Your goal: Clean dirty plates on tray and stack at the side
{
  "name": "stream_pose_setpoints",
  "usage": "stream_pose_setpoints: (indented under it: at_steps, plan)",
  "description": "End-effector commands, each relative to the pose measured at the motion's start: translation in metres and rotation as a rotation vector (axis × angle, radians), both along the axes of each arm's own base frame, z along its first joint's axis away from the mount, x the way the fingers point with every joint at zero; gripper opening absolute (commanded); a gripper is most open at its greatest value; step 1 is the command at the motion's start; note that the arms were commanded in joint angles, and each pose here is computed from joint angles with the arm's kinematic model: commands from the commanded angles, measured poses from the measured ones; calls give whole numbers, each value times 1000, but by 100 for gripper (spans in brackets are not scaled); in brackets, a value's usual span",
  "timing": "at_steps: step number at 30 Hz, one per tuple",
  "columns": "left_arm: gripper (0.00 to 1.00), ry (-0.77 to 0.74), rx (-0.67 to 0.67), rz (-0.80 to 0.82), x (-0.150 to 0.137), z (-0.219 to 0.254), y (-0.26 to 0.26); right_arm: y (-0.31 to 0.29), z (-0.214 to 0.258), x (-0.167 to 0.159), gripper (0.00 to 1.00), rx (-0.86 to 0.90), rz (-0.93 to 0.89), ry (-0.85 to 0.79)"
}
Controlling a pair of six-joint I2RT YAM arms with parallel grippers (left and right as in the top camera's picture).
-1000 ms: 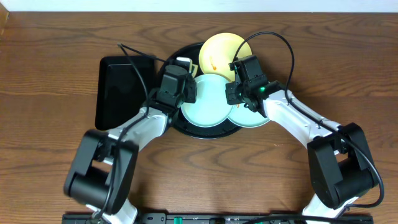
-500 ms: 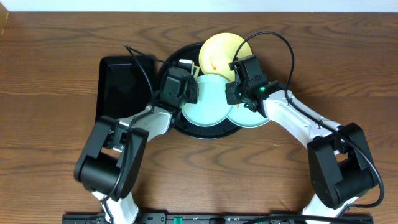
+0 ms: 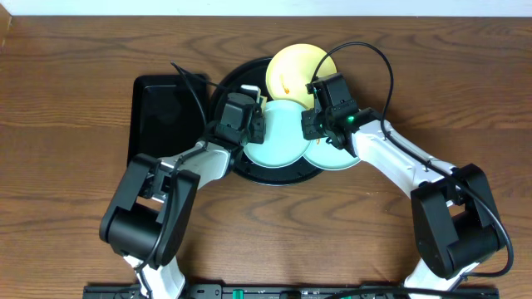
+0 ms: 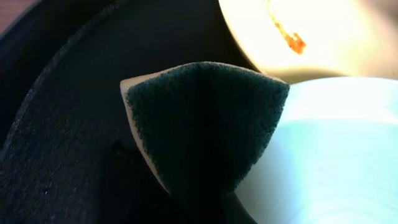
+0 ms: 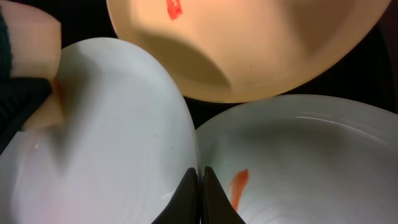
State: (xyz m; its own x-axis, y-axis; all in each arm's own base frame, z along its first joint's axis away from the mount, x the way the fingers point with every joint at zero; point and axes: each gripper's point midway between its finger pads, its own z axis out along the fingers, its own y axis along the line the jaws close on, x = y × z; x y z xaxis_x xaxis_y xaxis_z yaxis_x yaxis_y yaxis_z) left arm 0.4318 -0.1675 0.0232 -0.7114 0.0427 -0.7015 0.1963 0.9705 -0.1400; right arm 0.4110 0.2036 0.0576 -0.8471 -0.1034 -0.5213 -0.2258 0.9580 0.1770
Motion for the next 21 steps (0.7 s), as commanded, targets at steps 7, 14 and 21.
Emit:
stream_pose_setpoints:
  at_steps: [7, 14, 21]
  plan:
    - [8, -60, -24, 11, -11, 63, 7, 6, 14, 2, 1, 6, 15, -36]
    - [8, -88, -32, 18, -38, 119, 20, 6, 14, 2, 1, 7, 15, -37]
    - [8, -62, -111, 171, -69, 157, 61, 11, 48, 17, 1, -2, 61, -137]
